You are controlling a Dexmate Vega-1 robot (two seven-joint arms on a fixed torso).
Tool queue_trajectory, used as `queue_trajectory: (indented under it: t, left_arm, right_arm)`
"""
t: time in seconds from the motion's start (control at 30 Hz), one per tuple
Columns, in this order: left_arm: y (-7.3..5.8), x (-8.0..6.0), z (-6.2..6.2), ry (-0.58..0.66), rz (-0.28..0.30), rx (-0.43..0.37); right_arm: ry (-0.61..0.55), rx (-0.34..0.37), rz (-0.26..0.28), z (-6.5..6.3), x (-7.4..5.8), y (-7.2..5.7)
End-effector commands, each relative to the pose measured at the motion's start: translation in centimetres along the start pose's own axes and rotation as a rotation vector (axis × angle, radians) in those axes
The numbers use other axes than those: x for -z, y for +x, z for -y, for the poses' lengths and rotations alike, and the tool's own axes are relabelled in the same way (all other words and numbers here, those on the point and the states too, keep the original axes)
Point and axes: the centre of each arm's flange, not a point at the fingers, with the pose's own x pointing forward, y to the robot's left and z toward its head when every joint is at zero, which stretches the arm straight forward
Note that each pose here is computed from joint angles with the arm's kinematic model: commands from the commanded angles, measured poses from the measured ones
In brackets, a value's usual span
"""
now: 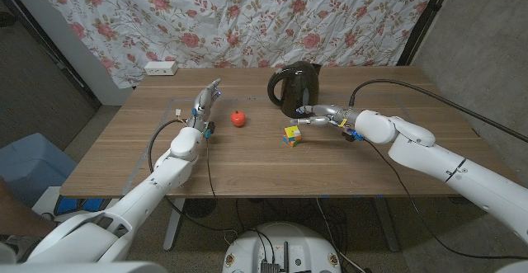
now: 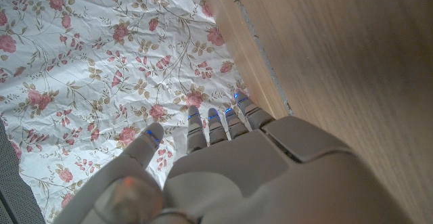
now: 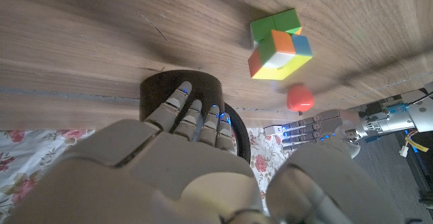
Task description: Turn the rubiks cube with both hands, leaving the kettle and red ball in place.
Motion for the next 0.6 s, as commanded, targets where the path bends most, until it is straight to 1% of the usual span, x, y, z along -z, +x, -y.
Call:
queue_trajectory:
  t: [0.03, 0.33, 0.37, 0.6]
  left_arm:
    - [0.3, 0.2, 0.1, -0.001, -0.011, -0.007]
    - [0.5, 0.1, 0.1, -0.010, -0.004, -0.005]
    - [0.1, 0.2, 0.4, -0.007, -0.005, -0.010]
    - [0.1, 0.2, 0.7, -0.009, -0.011, -0.008]
  right_arm:
    - [0.115, 0.112, 0.024, 0.6, 2.5, -0.6]
    - [0.140, 0.157, 0.023, 0.8, 3.7, -0.7]
    - [0.138, 0.159, 0.024, 0.8, 3.8, -0.7]
    - [0.157, 0.191, 0.026, 1.6, 5.0, -0.8]
